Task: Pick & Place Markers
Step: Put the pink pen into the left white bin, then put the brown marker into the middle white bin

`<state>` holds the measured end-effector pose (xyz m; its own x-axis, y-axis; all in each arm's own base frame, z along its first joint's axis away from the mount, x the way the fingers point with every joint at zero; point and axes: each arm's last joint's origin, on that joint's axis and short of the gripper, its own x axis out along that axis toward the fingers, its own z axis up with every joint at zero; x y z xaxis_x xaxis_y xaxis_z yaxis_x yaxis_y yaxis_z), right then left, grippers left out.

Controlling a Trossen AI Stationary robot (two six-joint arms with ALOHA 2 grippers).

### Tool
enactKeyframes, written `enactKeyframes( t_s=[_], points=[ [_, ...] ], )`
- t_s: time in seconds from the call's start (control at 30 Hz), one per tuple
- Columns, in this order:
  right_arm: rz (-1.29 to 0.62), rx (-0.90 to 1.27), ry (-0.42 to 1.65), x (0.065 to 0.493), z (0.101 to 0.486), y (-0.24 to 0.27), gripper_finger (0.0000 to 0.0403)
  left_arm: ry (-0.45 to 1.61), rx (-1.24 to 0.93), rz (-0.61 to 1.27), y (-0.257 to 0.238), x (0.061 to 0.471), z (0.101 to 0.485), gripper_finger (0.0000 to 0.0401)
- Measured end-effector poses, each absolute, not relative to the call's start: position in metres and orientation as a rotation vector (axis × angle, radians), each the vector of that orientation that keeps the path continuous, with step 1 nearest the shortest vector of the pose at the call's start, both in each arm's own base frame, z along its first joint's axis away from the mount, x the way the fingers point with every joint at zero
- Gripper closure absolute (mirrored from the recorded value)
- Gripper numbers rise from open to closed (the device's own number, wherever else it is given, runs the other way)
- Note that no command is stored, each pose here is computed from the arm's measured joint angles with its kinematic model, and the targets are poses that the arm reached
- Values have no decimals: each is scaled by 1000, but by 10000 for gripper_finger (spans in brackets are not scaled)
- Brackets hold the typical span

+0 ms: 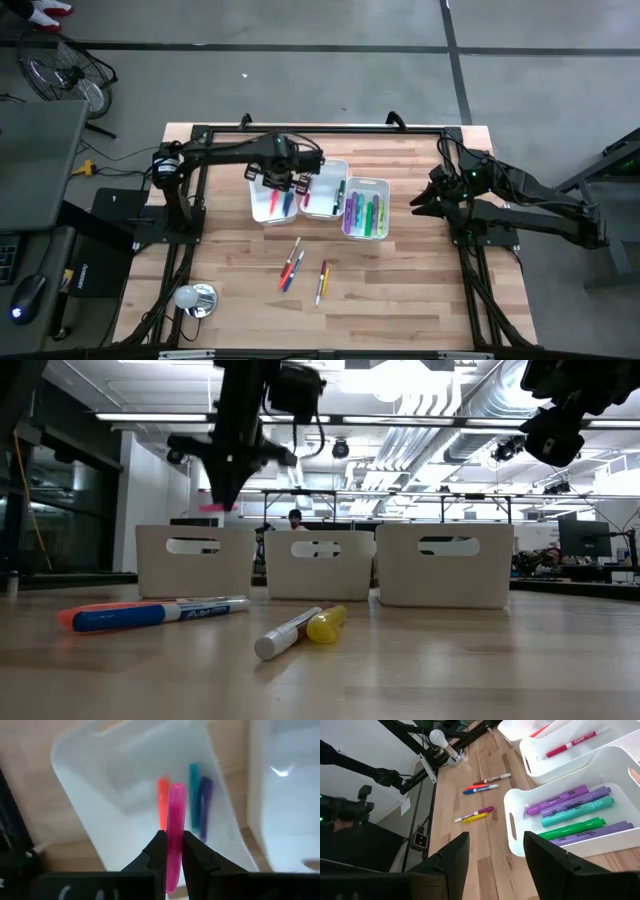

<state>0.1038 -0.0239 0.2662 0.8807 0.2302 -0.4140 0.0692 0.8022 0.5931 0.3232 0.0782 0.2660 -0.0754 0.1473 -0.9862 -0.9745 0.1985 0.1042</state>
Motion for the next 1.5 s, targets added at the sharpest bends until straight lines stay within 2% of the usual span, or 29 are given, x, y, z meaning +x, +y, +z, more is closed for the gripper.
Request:
enactKeyframes(
  t_s=[0.17, 0.43, 0.7, 1.0, 1.1, 1.33, 1.5],
  points=[
    [100, 639, 500, 103, 266, -24, 226, 1317, -993, 1203, 75, 306, 238, 372],
    [102, 628, 516, 103, 264, -23, 226, 1245, -1174, 1166, 71, 297, 199, 370],
    [96, 621, 518, 102, 264, -23, 226, 1145, -1255, 1176, 72, 299, 184, 369],
    [94, 626, 519, 102, 264, -23, 226, 1121, -1239, 1195, 72, 299, 183, 365],
    [92, 636, 522, 102, 264, -23, 226, 1114, -1221, 1203, 73, 299, 183, 341],
    [88, 647, 533, 102, 263, -23, 226, 1138, -1175, 1164, 73, 299, 184, 243],
    [84, 661, 534, 102, 263, -23, 226, 1144, -1110, 1128, 75, 305, 199, 211]
  ],
)
